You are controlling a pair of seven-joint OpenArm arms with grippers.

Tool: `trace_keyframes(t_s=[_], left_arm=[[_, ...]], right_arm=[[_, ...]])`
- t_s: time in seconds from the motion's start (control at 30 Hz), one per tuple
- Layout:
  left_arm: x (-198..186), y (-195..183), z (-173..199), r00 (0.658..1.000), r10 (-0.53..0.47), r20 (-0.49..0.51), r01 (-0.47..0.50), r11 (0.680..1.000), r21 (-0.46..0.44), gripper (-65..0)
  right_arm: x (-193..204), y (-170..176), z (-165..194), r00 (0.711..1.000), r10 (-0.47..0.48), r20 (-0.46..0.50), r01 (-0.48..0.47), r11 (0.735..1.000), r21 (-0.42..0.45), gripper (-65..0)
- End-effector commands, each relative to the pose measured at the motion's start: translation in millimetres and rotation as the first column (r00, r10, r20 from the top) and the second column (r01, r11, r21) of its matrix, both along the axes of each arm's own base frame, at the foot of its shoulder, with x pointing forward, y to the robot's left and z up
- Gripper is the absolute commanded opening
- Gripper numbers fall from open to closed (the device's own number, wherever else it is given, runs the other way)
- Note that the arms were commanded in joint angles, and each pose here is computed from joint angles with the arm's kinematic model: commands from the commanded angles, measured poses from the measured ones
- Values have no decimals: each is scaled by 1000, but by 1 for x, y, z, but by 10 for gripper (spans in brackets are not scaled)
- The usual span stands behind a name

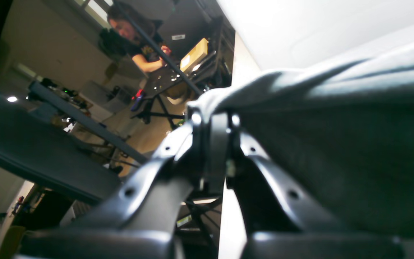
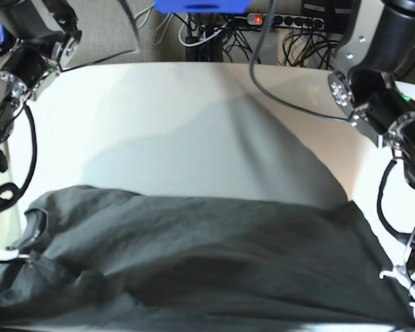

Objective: Layout the t-shirt on the table in an organized manner, then fold the t-shirt properly
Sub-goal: 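Lift the shirt with both grippers and swing it up and over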

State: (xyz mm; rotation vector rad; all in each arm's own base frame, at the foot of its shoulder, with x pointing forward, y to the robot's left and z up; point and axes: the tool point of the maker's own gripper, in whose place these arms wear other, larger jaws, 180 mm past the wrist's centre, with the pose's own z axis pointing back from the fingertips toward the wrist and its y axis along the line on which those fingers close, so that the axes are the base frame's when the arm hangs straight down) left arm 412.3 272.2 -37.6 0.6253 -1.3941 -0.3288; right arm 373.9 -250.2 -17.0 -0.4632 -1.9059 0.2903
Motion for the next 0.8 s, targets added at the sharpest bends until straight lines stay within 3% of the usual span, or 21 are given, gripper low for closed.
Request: trace_keyframes(t_s=[0.0, 0.23, 0.43, 0.57, 0.7, 0.77], left_arm=[[1, 0, 18, 999, -7, 54, 7, 1000, 4, -647], [43, -11, 1, 998, -70, -9, 68, 990, -126, -647], [78, -38, 40, 971, -196, 135, 219, 959, -179, -647], [82, -42, 76, 952, -217, 216, 256, 952, -170, -647], [80, -42, 91, 943, -220, 248, 265, 950, -163, -647], [76, -43, 85, 946, -217, 242, 259, 953, -158, -647]], right_arm=[[-3, -1, 17, 999, -4, 54, 4, 1000, 0, -650], [35, 16, 30, 999, 36, 5, -37, 998, 60, -650], [54, 18, 71, 997, 53, 64, -59, 993, 100, -650], [51, 12, 93, 993, 40, 110, -50, 994, 94, -650], [44, 10, 95, 992, 27, 120, -36, 997, 73, -650], [38, 12, 79, 995, 23, 93, -29, 998, 55, -650]])
